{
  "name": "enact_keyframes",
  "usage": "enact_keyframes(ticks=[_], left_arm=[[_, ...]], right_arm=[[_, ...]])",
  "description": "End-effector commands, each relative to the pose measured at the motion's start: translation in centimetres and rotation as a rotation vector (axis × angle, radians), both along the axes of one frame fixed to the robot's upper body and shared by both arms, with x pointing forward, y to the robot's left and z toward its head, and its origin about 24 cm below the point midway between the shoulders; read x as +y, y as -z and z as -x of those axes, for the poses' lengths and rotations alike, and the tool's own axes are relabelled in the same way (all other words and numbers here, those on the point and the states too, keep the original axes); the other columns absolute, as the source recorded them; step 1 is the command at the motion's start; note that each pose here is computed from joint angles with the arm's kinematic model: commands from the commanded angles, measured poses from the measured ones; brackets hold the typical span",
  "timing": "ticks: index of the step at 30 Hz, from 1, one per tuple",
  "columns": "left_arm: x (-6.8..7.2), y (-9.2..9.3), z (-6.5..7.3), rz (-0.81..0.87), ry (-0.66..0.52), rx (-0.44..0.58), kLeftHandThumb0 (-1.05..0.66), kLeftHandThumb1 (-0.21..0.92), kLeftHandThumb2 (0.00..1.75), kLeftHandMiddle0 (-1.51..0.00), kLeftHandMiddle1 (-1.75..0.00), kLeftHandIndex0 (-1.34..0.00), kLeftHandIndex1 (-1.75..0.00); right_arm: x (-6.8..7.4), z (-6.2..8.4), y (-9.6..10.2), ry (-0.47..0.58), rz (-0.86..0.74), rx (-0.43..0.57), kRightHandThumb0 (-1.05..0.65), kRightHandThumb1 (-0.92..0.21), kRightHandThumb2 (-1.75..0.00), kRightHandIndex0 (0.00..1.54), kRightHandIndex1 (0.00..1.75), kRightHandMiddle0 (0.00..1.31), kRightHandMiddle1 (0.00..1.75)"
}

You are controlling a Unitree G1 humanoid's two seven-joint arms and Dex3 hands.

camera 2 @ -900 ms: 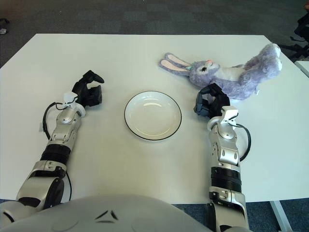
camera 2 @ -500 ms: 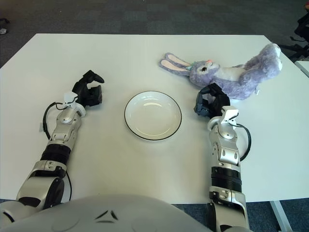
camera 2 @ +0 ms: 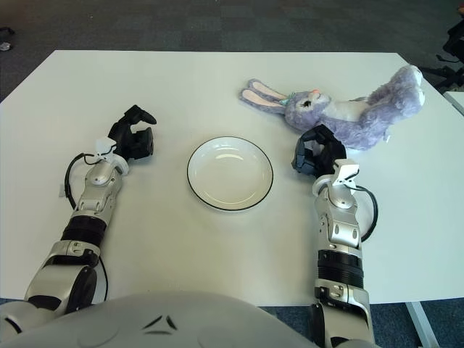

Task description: Put the doll into the plate.

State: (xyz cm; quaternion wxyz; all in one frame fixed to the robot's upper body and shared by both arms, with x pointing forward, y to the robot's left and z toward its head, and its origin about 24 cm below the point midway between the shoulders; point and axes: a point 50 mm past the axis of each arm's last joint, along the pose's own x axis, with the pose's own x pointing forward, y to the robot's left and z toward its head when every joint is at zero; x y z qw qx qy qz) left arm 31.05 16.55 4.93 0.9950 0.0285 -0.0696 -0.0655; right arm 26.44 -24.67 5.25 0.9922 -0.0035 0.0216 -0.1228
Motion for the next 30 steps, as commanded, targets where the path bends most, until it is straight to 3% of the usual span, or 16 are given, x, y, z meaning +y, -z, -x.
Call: enact_keyframes(ticks=[1,18,30], left_arm=[[0.1,1.9,0.8,0.009,-0.006,0.073,-0.41,0.53,1.04,-1.22,-1.75,-0.44,-1.75],[0.2,1.9,0.7,0.003,-0.017,0.075,-0.41,0.54,1.04,-1.19,-1.75,-0.44,-1.75],[0.3,1.9,0.5,-0.005,-0.018,0.081,-0.41,0.54,1.04,-1.21,-1.75,-0.44,-1.75]], right_arm=[[-0.2,0.7,2.1,0.011,-0.020,0.111,-0.47,-0.36,-1.27,1.26,1.75,0.58,1.75],[0.0,1.1,2.1,0.022,0.028,0.080,-0.47,-0.36,-1.26,1.26,1.75,0.58,1.75],[1.3,1.9,1.1,0.026,0.153,-0.172,-0.47,-0.35,-1.27,1.23,1.75,0.58,1.75]])
